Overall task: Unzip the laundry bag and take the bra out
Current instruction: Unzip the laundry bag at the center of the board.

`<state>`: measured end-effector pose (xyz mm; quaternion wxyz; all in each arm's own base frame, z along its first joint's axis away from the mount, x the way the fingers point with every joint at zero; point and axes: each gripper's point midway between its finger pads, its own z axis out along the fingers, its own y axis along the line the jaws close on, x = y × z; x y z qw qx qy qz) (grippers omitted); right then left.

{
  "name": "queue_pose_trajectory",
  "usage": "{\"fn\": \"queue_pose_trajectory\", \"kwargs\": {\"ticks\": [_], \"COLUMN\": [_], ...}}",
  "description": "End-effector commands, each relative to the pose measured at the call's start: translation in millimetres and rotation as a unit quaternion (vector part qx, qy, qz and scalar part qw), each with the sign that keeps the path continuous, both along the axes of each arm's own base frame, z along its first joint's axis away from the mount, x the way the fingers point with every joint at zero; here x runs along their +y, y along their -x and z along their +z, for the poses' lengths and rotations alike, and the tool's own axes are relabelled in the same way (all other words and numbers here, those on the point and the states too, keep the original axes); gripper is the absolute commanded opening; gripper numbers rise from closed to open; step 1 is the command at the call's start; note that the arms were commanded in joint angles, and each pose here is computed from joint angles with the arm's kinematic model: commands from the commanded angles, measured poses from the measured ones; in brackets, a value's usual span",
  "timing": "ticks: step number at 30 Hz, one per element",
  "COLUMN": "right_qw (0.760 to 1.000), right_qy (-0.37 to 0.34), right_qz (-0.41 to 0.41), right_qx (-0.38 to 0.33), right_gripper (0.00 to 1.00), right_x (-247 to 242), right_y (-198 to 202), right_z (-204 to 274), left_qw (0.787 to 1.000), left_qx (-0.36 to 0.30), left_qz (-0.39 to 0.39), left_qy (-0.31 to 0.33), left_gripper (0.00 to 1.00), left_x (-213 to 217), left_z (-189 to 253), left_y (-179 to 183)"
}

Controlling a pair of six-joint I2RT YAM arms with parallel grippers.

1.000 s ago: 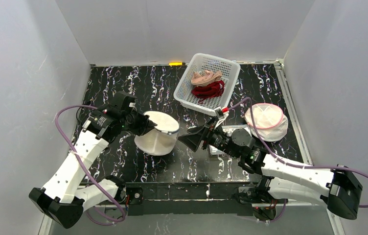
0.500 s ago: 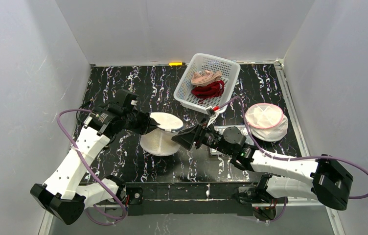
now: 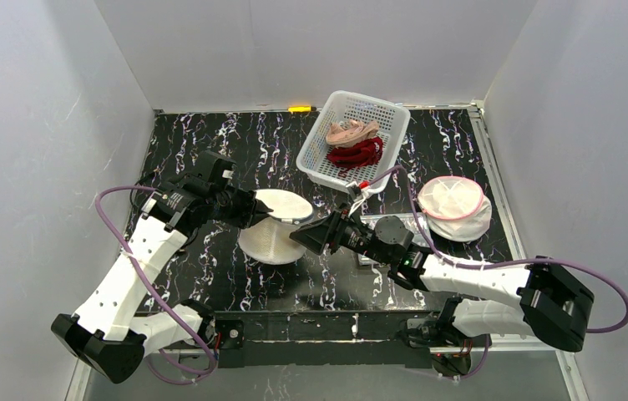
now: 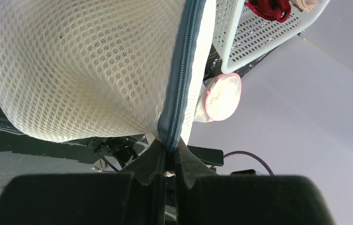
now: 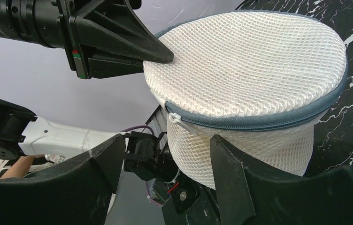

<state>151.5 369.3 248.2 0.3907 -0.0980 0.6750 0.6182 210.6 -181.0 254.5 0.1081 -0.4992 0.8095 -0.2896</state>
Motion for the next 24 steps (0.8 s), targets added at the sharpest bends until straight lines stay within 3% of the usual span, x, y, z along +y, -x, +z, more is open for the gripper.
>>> {"fn": "queue_pose_trajectory", "kwargs": {"ticks": [1,24], "right_qw": [0.998,0.998], "right_qy": [-0.056,-0.062], "right_qz": [-0.004,-0.004], "right_qx": [-0.021,-0.016], "right_gripper": [0.73,0.52], "right_x": [4.9,5.0], "right_y": [-3.2,-3.1], "right_z": [38.6,40.5], "left_qw": [1.0,1.0], "left_qx": [-0.008,0.0], "left_qz": [-0.001,0.002], "left_qy": [0.015,0.011], "left_gripper": [0.0,0.0], "left_x": [-2.8,-3.0], "left_z": [14.4,2.2], "left_y": [3.0,3.4]}}
